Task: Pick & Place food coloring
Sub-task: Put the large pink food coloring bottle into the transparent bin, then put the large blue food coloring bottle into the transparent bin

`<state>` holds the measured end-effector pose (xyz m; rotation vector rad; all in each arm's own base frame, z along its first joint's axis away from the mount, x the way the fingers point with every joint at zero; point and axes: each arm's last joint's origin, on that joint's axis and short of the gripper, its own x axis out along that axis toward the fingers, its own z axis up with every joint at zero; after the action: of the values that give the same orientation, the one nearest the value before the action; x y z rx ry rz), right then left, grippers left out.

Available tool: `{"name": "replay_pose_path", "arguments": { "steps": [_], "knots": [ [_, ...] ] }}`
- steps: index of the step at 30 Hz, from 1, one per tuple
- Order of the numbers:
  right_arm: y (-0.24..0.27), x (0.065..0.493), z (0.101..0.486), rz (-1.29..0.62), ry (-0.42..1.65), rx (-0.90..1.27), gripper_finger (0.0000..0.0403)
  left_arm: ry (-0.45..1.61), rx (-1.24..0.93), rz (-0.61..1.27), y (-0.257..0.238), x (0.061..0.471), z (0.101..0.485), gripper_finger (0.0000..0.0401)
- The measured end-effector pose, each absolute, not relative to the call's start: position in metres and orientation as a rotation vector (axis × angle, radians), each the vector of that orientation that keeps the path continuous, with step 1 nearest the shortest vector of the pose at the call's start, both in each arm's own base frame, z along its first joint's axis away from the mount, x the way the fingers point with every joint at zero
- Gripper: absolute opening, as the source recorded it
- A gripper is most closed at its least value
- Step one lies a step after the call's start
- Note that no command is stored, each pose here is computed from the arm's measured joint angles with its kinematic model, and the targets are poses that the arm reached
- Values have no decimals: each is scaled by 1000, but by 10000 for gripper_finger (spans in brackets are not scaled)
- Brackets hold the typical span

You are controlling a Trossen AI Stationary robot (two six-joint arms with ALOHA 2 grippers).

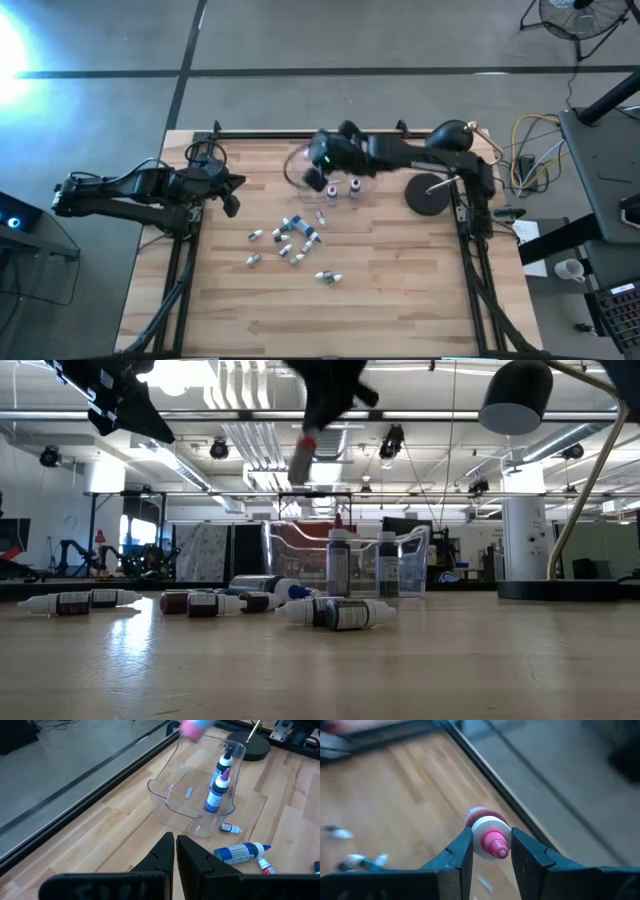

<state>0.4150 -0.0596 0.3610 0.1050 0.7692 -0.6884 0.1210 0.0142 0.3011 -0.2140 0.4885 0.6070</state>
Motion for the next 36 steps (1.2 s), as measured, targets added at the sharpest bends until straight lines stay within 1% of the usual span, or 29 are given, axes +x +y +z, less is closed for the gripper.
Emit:
{"name": "replay_pose_path", "arguments": {
  "steps": [4, 6, 13, 17, 20, 23, 27, 32, 36],
  "knots": [
    [-98, 425, 317, -709, 984, 260, 96, 489, -214, 607, 14, 121, 301, 0],
    [-109, 427, 300, -730, 1069, 284, 96, 489, -214, 607, 14, 121, 301, 0],
    [-129, 442, 263, -722, 1133, 249, 96, 489, -214, 607, 14, 121, 301, 0],
    [-140, 449, 243, -633, 1170, 329, 96, 489, -214, 607, 14, 121, 301, 0],
    [-144, 452, 230, -643, 1198, 326, 101, 489, -214, 607, 14, 121, 301, 0],
    [-144, 454, 229, -635, 1195, 326, 123, 489, -214, 607, 14, 121, 301, 0],
    [-143, 454, 232, -633, 1179, 326, 165, 489, -214, 607, 14, 121, 301, 0],
    [-140, 445, 263, -625, 1112, 320, 203, 490, -214, 607, 14, 121, 301, 0],
    [-127, 434, 298, -536, 1066, 219, 219, 494, -214, 604, 14, 122, 301, 0]
  ]
}}
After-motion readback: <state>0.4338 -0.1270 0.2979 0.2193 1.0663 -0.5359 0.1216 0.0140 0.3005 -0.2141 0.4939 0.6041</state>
